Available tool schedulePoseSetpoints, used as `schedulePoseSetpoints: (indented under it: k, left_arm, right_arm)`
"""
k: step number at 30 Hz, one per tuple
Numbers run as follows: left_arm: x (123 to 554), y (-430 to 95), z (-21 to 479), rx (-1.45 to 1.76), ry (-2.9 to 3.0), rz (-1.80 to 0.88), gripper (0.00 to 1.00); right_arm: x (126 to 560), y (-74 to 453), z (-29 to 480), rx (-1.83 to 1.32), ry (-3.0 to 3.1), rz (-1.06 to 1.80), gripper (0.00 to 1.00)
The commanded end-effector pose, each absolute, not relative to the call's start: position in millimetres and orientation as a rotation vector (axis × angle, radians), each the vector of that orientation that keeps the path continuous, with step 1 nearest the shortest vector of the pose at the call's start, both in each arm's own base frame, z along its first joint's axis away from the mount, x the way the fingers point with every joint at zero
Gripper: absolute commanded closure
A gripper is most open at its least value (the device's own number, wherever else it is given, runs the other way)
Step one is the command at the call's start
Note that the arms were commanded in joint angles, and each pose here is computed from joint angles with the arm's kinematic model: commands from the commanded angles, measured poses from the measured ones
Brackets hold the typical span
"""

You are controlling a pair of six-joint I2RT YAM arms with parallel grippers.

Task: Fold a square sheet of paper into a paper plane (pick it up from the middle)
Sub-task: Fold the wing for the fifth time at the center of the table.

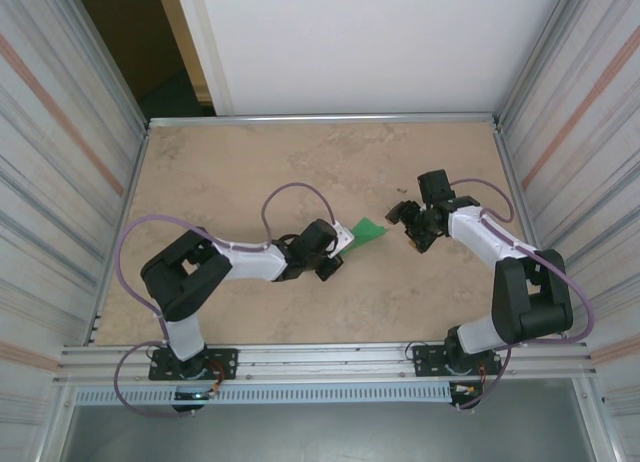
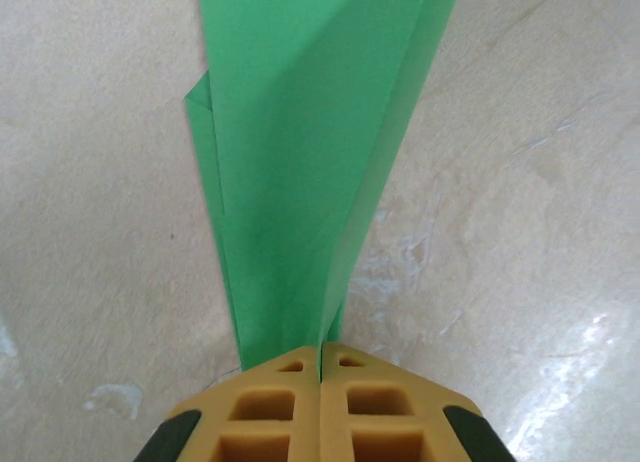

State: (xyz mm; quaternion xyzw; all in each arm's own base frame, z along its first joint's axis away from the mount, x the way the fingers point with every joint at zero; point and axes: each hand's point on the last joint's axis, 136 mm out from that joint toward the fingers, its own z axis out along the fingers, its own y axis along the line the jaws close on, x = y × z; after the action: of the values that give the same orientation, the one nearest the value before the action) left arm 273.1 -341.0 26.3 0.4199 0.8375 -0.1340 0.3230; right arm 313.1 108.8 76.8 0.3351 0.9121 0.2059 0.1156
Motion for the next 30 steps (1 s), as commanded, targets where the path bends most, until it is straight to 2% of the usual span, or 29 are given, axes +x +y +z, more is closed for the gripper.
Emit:
schedulePoseSetpoints:
  k: [1, 13, 19, 27, 30]
  left_arm:
    - [266, -348, 26, 1.109, 2.272, -0.468, 1.0]
    - [264, -350, 15, 0.899, 2.521, -0.817, 1.0]
    - [264, -350, 9, 0.833, 2.561, -0.888, 1.0]
    - [264, -347, 6, 0.75, 2.705, -0.959, 1.0]
    - [265, -343, 0, 0.681, 2.768, -0.94, 1.0]
  right_arm:
    - [309, 104, 80, 0.942, 2.678, 0.566, 0.24]
    - [307, 108, 88, 0.818, 2.609, 0.659, 0.26]
    - [306, 113, 88, 0.781, 2.604, 0.702, 0.26]
    - [306, 132, 94, 0.601, 2.545, 0.829, 0.31]
    - [305, 144, 98, 0.495, 2.503, 0.888, 0.39]
